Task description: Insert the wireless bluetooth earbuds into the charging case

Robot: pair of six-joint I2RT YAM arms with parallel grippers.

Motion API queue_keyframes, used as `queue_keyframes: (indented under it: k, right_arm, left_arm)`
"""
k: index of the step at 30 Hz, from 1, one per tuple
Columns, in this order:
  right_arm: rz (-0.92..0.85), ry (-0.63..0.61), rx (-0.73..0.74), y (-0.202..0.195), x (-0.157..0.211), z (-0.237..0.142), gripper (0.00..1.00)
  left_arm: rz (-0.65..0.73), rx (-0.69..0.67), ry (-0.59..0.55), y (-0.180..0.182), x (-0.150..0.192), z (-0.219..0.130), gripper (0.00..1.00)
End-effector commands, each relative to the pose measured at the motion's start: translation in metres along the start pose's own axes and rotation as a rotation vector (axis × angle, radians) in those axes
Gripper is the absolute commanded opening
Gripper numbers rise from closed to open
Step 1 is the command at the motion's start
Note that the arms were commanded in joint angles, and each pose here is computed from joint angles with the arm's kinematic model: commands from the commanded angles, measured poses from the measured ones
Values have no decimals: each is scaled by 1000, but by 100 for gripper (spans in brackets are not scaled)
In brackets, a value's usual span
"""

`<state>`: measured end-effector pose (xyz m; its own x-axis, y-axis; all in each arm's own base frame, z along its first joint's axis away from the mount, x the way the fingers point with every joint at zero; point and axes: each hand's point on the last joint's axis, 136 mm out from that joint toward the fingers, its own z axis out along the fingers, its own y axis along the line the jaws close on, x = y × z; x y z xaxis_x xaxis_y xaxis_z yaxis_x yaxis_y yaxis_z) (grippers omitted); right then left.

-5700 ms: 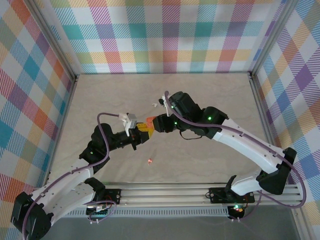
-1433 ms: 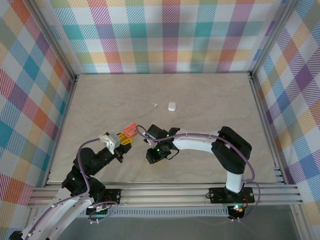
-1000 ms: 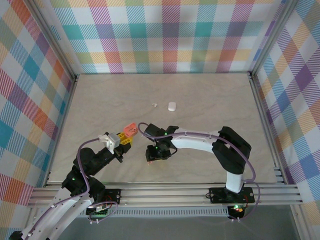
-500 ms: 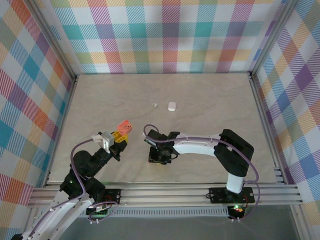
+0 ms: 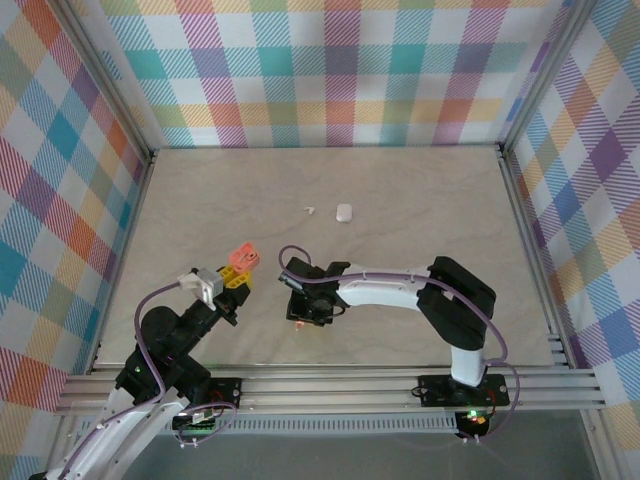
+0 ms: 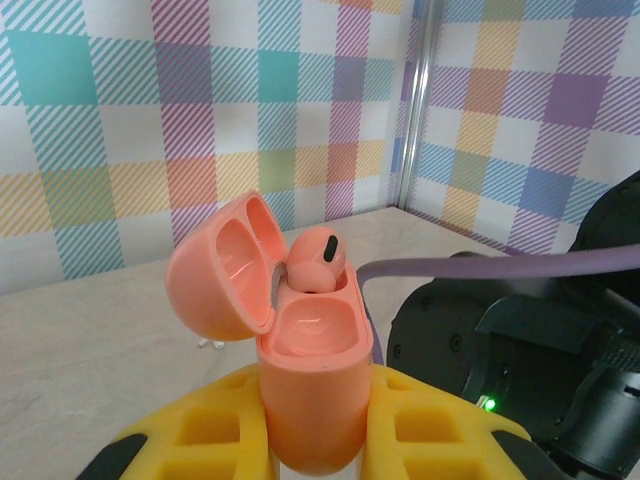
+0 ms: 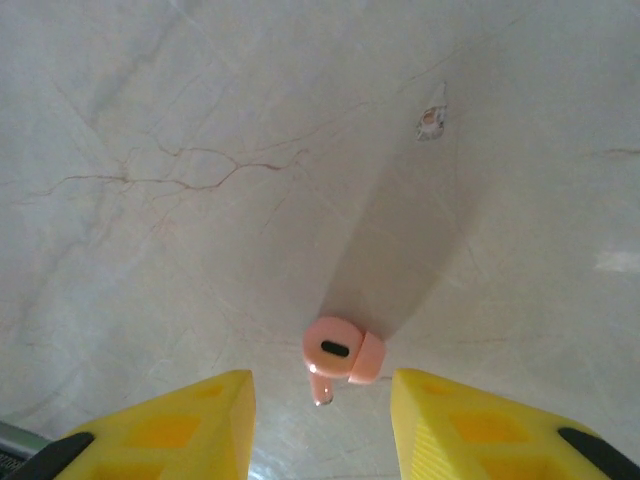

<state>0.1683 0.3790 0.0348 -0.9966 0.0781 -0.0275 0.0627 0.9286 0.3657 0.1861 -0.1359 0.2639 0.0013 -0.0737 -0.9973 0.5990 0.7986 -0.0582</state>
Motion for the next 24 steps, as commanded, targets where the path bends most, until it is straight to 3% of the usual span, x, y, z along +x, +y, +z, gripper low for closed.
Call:
queue_keyframes:
  k: [1, 12, 24]
  right_arm:
    - [16, 1, 24, -3, -3, 4, 41]
    - [16, 40, 44, -2, 1, 16, 40]
    - [-8, 51, 91, -7, -2, 23, 31]
  left_arm:
    - [-17, 9, -24, -2, -8, -3, 0]
    - [-17, 14, -24, -3, -7, -3, 0]
    - [-31, 21, -26, -4, -7, -3, 0]
